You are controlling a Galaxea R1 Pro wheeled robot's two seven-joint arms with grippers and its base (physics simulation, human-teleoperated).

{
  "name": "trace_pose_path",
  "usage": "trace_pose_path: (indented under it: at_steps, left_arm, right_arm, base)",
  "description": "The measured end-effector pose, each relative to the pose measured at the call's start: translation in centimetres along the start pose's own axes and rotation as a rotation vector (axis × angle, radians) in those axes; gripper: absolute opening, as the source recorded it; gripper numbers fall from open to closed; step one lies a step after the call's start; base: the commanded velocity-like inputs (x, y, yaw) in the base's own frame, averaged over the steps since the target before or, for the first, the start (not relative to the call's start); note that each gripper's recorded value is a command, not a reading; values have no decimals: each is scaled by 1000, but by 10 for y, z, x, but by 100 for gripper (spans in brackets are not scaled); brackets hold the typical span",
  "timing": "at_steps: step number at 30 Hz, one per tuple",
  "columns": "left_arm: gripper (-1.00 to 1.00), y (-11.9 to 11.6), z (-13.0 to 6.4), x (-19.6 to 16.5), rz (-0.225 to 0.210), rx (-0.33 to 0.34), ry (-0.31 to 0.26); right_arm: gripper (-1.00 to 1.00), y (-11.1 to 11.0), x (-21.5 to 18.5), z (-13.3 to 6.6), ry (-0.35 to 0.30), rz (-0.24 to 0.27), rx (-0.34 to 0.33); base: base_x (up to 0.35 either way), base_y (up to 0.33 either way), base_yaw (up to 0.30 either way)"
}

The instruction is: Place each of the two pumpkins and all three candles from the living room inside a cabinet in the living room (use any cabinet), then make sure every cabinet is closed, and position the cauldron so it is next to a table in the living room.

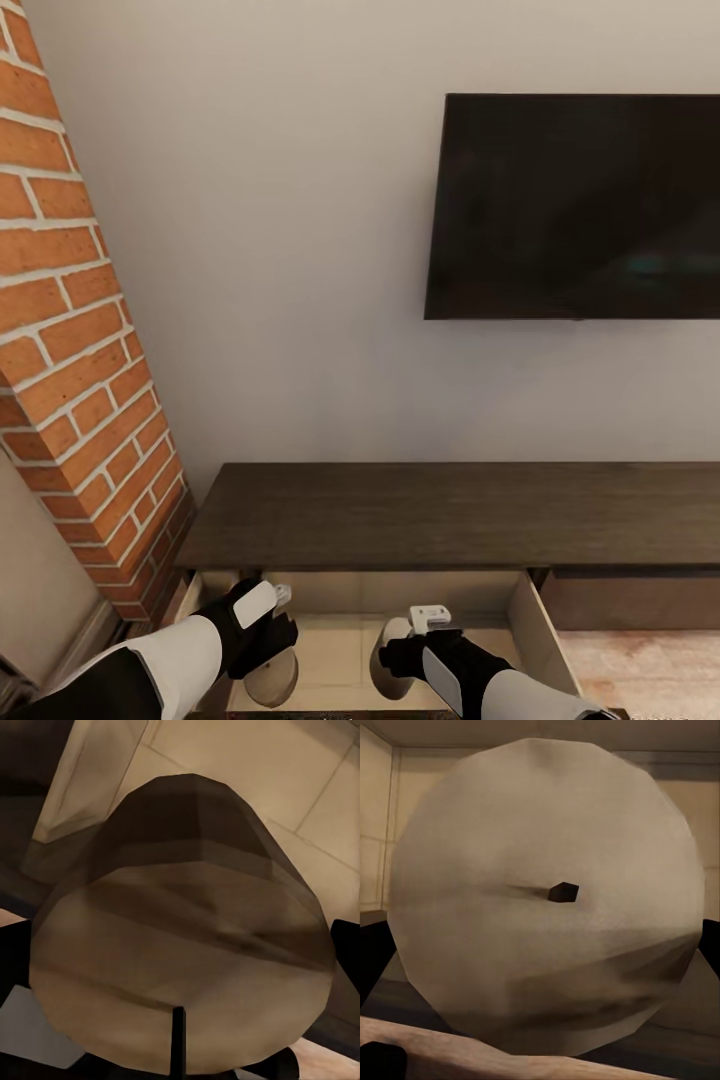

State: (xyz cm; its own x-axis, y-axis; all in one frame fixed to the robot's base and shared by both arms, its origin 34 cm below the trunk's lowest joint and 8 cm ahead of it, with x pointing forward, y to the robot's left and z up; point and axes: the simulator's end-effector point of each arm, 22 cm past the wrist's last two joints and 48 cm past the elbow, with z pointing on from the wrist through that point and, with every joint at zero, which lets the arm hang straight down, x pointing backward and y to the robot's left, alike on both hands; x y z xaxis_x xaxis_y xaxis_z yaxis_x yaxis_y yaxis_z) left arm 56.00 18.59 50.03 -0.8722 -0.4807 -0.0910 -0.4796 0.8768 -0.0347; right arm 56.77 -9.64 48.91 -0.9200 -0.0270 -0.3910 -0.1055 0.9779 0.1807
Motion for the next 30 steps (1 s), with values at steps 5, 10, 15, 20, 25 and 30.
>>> trace_pose_path:
  at_steps: [5, 10, 15, 20, 25, 30]
  left_arm:
    - [-100, 2, 12, 3, 1, -3, 5]
    - [-100, 3, 24, 6, 7, -8, 6]
    - [-100, 3, 34, 5, 10, -8, 3]
    - [-100, 2, 40, 4, 9, -8, 2]
    - [-100, 2, 41, 4, 6, -7, 3]
    - [-100, 2, 41, 4, 6, -7, 3]
  right_arm:
    - [-100, -2, 8, 10, 7, 1, -2]
    - [-100, -4, 16, 21, 14, 2, -1]
    - [-100, -6, 24, 31, 22, 4, -1]
    - [-100, -7, 29, 38, 25, 6, -2]
    - [-100, -7, 29, 38, 26, 5, -2]
    - [-100, -7, 29, 38, 25, 5, -2]
  base:
    - [0, 0, 0]
    - [0, 0, 0]
    - [0, 0, 0]
    - [0, 0, 0]
    - [0, 0, 0]
    - [0, 0, 0]
